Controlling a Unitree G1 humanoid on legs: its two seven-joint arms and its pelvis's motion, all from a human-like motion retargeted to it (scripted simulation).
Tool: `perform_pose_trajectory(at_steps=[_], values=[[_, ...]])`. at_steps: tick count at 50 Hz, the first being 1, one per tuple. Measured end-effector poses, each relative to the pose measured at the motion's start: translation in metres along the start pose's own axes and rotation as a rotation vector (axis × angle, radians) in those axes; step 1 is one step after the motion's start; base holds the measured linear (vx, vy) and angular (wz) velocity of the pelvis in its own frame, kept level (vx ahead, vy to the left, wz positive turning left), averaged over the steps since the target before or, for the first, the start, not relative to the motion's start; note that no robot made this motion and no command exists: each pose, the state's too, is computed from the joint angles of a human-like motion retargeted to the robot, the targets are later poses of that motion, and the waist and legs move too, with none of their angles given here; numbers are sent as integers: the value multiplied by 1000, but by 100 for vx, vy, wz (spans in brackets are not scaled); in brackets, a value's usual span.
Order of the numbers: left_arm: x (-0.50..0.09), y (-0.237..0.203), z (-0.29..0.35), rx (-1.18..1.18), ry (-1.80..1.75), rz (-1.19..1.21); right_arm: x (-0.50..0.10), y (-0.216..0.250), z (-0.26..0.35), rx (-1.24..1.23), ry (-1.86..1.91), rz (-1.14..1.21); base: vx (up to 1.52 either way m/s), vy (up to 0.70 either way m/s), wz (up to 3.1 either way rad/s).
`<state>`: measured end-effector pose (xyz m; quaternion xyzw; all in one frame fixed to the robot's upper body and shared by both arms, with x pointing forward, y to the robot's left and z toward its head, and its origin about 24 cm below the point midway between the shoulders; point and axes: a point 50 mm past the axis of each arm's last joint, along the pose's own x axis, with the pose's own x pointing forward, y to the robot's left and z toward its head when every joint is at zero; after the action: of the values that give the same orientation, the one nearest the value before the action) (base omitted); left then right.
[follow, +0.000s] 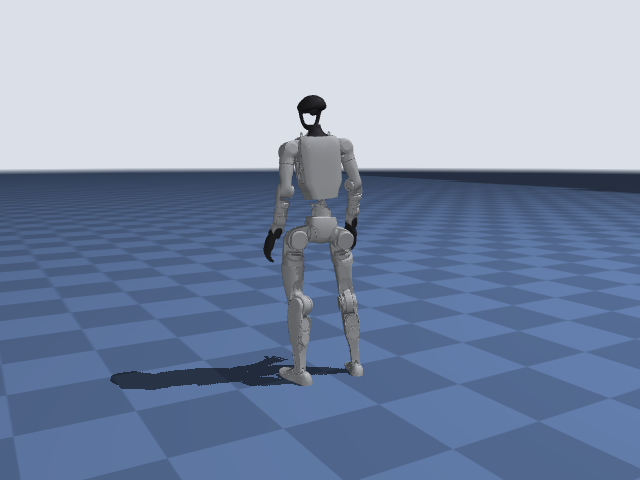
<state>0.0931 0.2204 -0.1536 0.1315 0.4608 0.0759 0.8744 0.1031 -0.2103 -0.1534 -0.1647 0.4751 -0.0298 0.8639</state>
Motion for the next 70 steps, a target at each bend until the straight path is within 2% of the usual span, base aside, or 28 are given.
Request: perform_pose_trajectory(at_steps=[47, 51, 56, 61, 66, 70], values=[[7, 3, 11, 37, -7, 3, -1, 3, -3, -6, 16, 16, 0, 0, 0], [12, 13, 22, 44, -32, 8, -2, 3, -6, 3, 22, 20, 0, 0, 0], [25, 68, 84, 59, -214, 142, -3, 0, -9, 19, 33, 12, 0, -1, 21], [0, 150, 214, 9, -639, 340, -4, -4, -12, 24, 49, 24, 0, -1, 12], [-117, 202, 355, -17, -1300, 444, -4, -14, -12, 25, 61, 34, 0, 0, 0], [-257, 183, 408, 94, -1922, 432, -1, -29, -4, 45, 32, -21, 0, 0, 0]])
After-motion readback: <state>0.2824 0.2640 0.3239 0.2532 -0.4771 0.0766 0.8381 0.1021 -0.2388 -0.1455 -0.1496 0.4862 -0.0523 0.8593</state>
